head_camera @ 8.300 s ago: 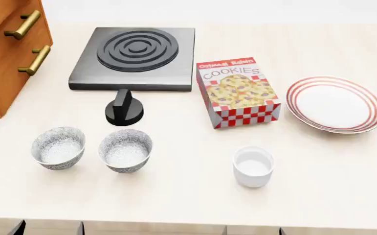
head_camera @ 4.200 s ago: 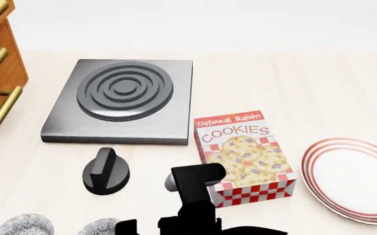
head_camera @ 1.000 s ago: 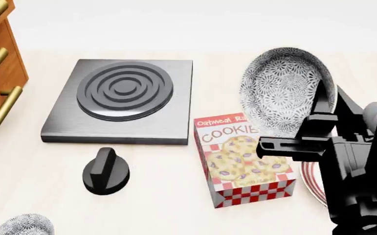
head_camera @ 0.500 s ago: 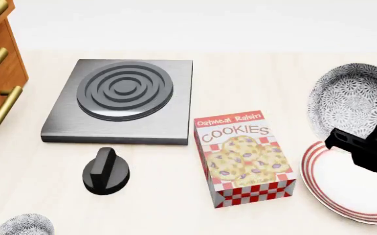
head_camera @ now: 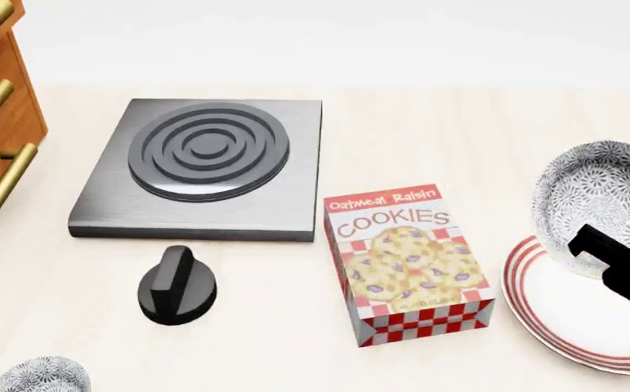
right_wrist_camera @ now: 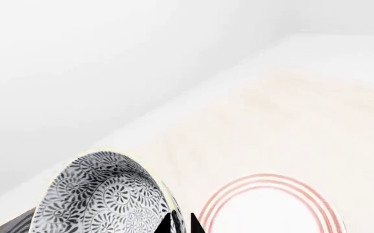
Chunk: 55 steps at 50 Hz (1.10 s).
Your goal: Pick the akita bowl from table center and place it on the plate.
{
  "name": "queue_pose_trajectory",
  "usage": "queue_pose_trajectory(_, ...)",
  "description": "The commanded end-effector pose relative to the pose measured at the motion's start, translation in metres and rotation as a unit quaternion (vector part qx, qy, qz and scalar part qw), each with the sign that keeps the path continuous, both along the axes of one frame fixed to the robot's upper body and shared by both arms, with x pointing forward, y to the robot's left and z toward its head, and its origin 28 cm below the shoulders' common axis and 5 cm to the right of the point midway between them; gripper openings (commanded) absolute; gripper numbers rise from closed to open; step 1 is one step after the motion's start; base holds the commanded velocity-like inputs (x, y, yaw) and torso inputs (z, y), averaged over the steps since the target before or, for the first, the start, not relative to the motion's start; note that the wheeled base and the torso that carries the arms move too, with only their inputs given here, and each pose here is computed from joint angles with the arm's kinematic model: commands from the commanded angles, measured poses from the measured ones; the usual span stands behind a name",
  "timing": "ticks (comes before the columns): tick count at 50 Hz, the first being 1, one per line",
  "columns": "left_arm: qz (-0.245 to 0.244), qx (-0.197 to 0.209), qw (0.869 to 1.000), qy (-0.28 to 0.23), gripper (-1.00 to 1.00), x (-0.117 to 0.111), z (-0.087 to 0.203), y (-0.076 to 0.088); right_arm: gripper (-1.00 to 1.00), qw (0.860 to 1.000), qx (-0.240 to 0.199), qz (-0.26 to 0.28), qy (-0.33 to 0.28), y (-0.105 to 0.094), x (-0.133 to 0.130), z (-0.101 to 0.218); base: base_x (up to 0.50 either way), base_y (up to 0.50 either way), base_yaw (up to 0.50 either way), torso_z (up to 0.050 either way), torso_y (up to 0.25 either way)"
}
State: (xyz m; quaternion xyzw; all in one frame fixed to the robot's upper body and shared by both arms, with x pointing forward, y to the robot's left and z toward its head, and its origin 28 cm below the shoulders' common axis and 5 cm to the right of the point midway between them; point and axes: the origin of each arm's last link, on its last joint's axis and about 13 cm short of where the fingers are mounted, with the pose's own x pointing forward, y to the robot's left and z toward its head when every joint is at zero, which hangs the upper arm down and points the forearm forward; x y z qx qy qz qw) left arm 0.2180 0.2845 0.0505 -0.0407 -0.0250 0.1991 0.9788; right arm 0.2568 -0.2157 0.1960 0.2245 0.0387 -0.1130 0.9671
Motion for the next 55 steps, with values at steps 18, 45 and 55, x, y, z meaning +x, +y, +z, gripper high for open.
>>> queue_pose_trajectory(18,0.011,0.0,1.0,-0.009,1.0,0.002,-0.003,-0.002,-1.0,0.977,0.193,-0.005,0.09,-0.028,0.024,0.028,0.0,0.0,0.0,0.0,0.001)
queue_pose_trajectory(45,-0.009,-0.01,1.0,-0.006,1.0,0.001,-0.009,-0.002,-1.0,0.961,0.2,-0.037,0.185,-0.035,0.039,0.033,0.0,0.0,0.0,0.0,0.0)
queue_pose_trajectory(55,-0.023,-0.006,1.0,-0.017,1.0,-0.003,-0.006,-0.003,-1.0,0.966,0.195,-0.056,0.163,-0.04,0.038,0.042,0.0,0.0,0.0,0.0,-0.103)
